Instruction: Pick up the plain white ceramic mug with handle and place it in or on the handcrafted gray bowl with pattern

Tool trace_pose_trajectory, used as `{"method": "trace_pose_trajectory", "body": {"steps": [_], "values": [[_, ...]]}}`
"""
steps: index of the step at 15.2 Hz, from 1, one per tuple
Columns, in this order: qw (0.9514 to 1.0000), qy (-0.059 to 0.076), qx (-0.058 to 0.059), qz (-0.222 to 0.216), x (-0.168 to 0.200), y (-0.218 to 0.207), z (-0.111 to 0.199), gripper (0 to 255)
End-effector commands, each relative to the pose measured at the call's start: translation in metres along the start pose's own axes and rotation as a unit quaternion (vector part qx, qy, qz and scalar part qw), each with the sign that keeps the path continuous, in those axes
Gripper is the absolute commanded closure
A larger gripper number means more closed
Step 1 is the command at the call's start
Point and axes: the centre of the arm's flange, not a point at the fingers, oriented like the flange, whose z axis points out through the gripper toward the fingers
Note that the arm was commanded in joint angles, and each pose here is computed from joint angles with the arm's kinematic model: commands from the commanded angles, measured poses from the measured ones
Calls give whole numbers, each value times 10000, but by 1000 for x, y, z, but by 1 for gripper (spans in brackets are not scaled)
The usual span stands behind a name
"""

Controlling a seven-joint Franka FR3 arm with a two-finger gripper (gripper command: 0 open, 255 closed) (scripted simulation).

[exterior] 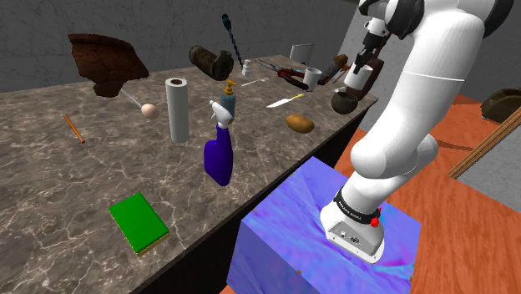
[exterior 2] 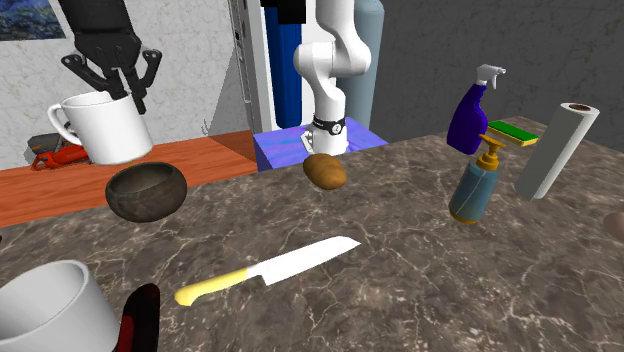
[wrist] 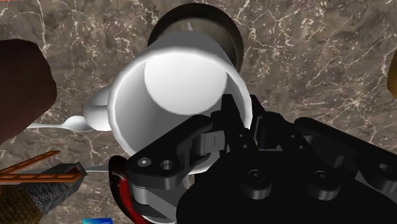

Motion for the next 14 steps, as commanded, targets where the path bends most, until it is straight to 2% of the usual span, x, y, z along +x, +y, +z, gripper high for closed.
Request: {"method": "trace_pose_trajectory", "body": {"steps": [1, 9, 14], "values": [[10000, 3, -4, 0, 1, 0, 10, 255], [10000, 3, -4, 0, -1, 0, 53, 255], [10000, 3, -4, 0, -1, 0, 53, 255]]}}
